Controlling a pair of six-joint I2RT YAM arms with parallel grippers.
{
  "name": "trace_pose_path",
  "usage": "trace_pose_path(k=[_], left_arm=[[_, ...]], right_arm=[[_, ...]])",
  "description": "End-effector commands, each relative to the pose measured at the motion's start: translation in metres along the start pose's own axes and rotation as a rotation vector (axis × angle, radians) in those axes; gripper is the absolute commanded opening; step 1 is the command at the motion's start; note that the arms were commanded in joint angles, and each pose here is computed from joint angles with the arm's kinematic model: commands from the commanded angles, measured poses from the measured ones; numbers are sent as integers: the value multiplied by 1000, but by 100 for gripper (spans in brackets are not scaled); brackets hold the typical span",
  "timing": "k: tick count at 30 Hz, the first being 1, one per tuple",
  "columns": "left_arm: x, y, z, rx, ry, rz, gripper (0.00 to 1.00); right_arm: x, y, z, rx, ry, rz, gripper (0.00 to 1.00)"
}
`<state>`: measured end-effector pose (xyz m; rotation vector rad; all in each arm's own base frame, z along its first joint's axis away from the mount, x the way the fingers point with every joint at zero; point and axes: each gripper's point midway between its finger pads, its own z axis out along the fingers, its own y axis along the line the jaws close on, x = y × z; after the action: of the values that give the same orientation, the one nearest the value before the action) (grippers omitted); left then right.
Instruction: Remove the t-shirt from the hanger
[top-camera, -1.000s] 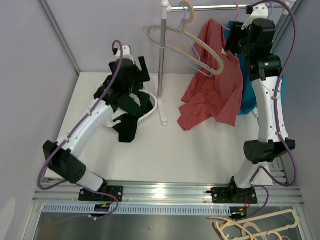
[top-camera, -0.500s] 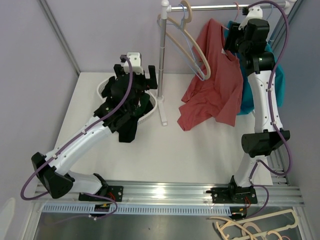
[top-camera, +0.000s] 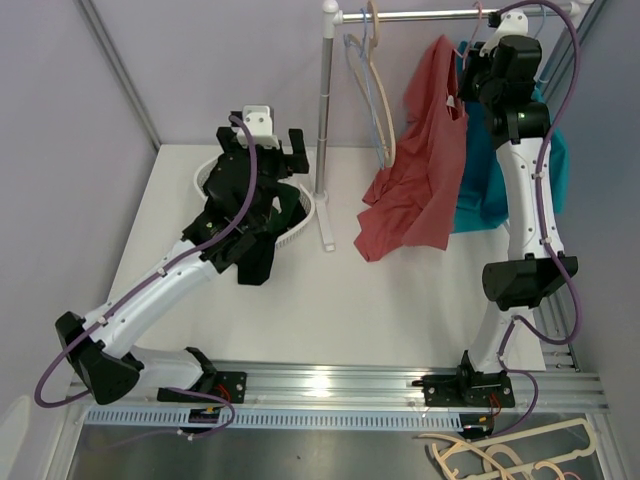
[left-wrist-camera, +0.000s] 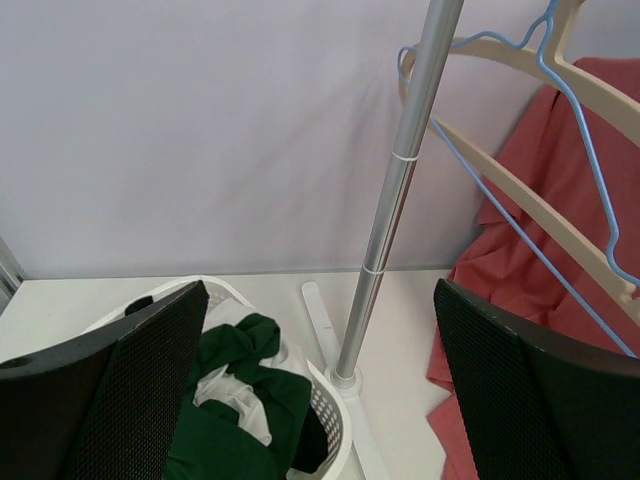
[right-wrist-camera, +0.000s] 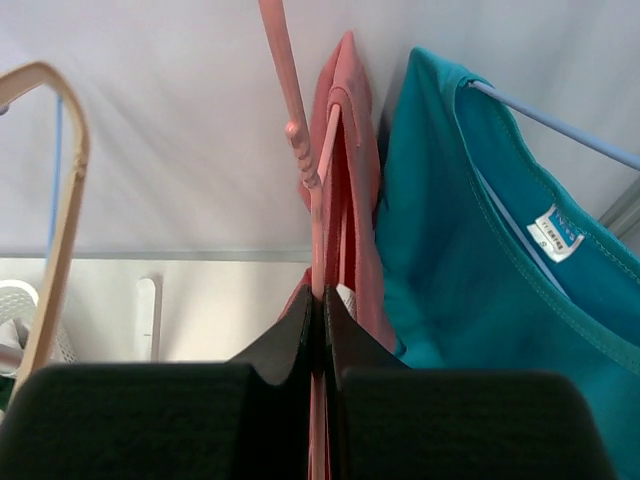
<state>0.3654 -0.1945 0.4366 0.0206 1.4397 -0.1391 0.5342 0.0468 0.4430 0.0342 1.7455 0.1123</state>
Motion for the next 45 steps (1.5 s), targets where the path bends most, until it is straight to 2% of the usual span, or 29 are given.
trace_pose_path(k=[1,6,9,13,15,17,18,19,20,25,26,27,28,33,36,42,44,45], left_arm=[[-5,-3,0,8,-34,2,99],[5,-12,-1,35,-10,9,100],[5,-23,-8,113,-38,17,100],[-4,-40,-22,241,-104,-3,99],[-10,-46,-32,294,-137,-1,100],[-20,-57,-43,333,-197,30,99],[-20,-57,-51,339,-227,46,99],[-15,-63,-59,362,-251,97,100],[-29,-64,-66,366,-311,77,100],[-26,-83,-91,512,-324,81,99],[-34,-84,-95,515,-357,63,99],[-21,-92,-104,547,-354,86,99],[-26,-97,-113,589,-391,82,100],[-19,-131,-146,753,-436,83,100],[-12,-154,-170,843,-504,113,99],[4,-202,-191,909,-537,177,99],[-1,-209,-192,852,-576,202,100],[8,-217,-192,815,-567,247,99]], right_arm=[[-65,9,-30,-37,-178,22,0],[-94,10,-58,-44,-261,6,0],[-110,12,-74,-53,-305,7,0],[-119,18,-96,-86,-318,25,0],[-109,18,-97,-86,-290,35,0],[-118,19,-119,-98,-330,44,0],[-106,19,-115,-99,-302,47,0],[-113,18,-131,-95,-328,51,0],[-111,17,-134,-90,-322,55,0],[-87,13,-146,-64,-219,110,0],[-87,8,-154,-33,-224,158,0],[-84,7,-156,-26,-219,182,0],[-69,5,-149,-13,-189,204,0],[-57,-5,-166,95,-214,353,0],[-57,5,-175,119,-228,368,0],[-55,38,-192,128,-243,363,0],[-55,43,-194,120,-243,363,0],[-54,46,-195,114,-240,362,0]])
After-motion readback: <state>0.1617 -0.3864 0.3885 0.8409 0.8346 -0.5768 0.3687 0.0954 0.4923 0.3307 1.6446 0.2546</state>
